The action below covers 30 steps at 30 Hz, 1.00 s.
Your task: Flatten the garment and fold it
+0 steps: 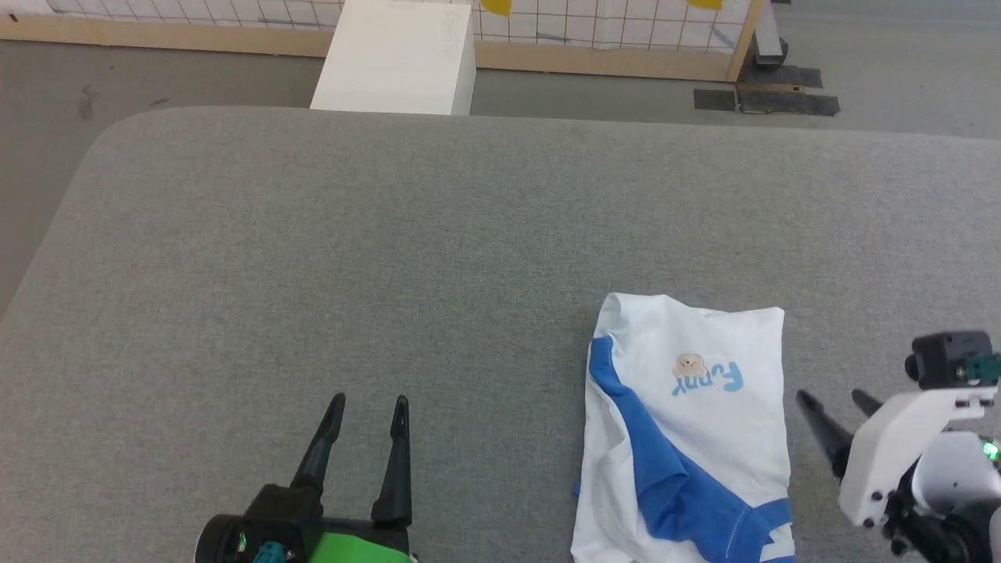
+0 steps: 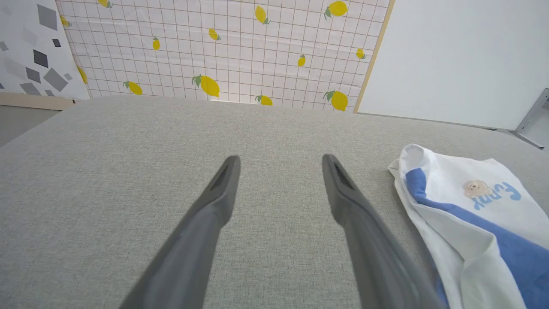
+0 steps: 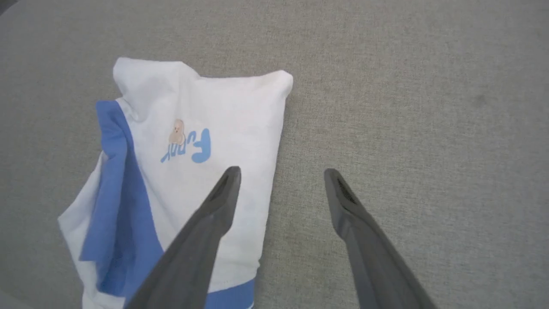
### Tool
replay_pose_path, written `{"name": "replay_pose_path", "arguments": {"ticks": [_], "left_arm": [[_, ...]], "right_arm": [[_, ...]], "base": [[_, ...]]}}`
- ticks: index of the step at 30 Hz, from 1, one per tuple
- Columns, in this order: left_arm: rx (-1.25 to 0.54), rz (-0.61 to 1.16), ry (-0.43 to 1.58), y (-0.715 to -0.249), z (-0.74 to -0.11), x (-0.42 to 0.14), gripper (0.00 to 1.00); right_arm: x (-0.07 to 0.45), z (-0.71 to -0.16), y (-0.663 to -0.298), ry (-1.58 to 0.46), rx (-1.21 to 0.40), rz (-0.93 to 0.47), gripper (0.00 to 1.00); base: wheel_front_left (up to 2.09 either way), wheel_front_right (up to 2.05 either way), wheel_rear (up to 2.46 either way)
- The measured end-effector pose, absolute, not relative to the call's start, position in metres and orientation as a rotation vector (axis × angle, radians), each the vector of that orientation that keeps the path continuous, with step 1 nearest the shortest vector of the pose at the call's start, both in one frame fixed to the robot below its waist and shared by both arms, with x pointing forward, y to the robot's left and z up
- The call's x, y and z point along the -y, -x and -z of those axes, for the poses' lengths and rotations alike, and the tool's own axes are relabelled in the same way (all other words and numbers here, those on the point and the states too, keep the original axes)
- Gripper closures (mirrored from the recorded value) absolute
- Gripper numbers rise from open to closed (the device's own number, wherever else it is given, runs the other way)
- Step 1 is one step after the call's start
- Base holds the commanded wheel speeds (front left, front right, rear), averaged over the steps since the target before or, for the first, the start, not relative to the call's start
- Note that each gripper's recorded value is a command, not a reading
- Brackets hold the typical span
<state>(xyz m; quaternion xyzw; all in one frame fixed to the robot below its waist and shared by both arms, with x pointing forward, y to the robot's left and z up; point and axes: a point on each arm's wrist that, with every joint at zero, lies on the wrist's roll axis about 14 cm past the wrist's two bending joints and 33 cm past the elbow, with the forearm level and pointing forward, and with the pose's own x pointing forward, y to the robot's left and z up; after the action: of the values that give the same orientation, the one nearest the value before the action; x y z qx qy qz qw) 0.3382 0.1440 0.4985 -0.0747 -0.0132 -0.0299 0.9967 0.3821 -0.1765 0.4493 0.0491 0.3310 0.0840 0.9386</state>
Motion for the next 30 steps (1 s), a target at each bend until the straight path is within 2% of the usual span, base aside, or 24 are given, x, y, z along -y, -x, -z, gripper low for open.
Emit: {"name": "replay_pose_path", "arguments": {"ticks": [10,17,18,19,20,21,30], "left_arm": [[-0.002,0.058,0.140,-0.337,-0.491,-0.145,0.00],[-0.016,0.019,0.113,-0.331,-0.489,-0.162,0.00],[-0.018,0.016,0.112,-0.330,-0.489,-0.163,0.00],[-0.020,0.013,0.110,-0.330,-0.488,-0.164,0.00],[-0.021,0.012,0.110,-0.330,-0.488,-0.164,0.00],[-0.021,0.012,0.111,-0.330,-0.488,-0.164,0.00],[0.000,0.064,0.118,-0.339,-0.494,-0.149,0.00]], "right_arm": [[0.160,-0.405,-0.365,-0.193,-0.800,-0.162,0.00],[0.147,-0.380,-0.373,-0.201,-0.838,-0.174,0.00],[0.144,-0.378,-0.374,-0.204,-0.845,-0.183,0.23],[0.139,-0.376,-0.376,-0.214,-0.847,-0.193,0.67],[0.136,-0.375,-0.378,-0.224,-0.848,-0.199,0.95],[0.135,-0.374,-0.379,-0.227,-0.847,-0.203,1.00],[0.144,-0.384,-0.387,-0.179,-0.815,-0.202,1.00]], "base": [[0.00,0.00,0.00],[0.00,0.00,0.00],[0.00,0.00,0.00],[0.00,0.00,0.00],[0.00,0.00,0.00],[0.00,0.00,0.00],[0.00,0.00,0.00]]}}
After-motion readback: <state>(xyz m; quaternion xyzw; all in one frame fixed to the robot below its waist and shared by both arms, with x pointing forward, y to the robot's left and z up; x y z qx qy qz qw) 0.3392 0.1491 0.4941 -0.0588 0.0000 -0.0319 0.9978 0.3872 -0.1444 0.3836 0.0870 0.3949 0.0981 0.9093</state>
